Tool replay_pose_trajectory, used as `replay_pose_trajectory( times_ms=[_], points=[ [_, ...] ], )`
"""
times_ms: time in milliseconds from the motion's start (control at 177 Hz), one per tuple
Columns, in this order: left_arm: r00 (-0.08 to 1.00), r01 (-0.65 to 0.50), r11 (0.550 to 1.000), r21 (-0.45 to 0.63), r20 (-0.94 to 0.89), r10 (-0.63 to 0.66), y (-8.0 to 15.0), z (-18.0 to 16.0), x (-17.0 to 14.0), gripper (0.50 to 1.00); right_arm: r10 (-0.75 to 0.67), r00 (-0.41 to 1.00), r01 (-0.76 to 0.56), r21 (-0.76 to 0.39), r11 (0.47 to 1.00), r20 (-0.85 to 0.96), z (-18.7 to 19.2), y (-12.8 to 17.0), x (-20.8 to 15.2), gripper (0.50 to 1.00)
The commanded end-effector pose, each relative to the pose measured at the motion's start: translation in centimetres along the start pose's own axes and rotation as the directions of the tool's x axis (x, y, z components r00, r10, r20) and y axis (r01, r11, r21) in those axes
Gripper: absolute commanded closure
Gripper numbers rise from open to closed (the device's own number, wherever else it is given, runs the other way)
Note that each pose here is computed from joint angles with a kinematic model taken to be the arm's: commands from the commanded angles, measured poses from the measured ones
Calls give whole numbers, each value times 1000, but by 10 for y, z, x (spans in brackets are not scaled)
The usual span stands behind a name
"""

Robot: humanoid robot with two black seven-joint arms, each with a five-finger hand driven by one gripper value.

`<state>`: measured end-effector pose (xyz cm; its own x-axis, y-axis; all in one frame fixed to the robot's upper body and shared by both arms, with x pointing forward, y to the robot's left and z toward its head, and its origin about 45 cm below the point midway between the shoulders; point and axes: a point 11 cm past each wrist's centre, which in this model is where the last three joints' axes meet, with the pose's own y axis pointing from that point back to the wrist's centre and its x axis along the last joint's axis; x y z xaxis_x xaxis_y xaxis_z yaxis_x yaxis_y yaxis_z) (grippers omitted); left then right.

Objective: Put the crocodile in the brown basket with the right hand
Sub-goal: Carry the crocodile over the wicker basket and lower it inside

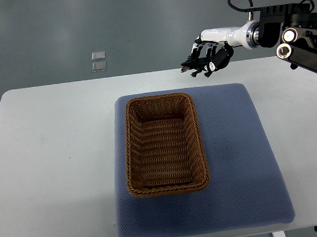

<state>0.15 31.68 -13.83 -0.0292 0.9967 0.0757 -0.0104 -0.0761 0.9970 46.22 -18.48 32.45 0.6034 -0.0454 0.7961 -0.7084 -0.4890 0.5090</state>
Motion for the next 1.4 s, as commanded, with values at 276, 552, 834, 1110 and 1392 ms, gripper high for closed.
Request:
replay_pose_trajectory(
  times_ms=[276, 552, 834, 1110, 1392],
  points=[
    [1000, -3, 1000, -1, -8, 3, 0, 0, 1, 500, -130, 991, 130, 150, 980, -9, -66, -36, -50, 916],
    [1000, -2, 1000, -1, -9, 2, 0, 0, 1, 500, -208, 978, 200, 219, 955, 16, -90, -51, -93, 912],
    [1000, -3, 1000, -1, -8, 3, 0, 0, 1, 500, -258, 965, 240, 229, 943, 50, -91, -60, -124, 895],
    [1000, -2, 1000, -1, -9, 2, 0, 0, 1, 500, -275, 959, 257, 200, 945, 65, -78, -62, -137, 797],
    [1000, -3, 1000, -1, -6, 3, 0, 0, 1, 500, -287, 954, 267, 193, 944, 84, -72, -63, -145, 605]
  ],
)
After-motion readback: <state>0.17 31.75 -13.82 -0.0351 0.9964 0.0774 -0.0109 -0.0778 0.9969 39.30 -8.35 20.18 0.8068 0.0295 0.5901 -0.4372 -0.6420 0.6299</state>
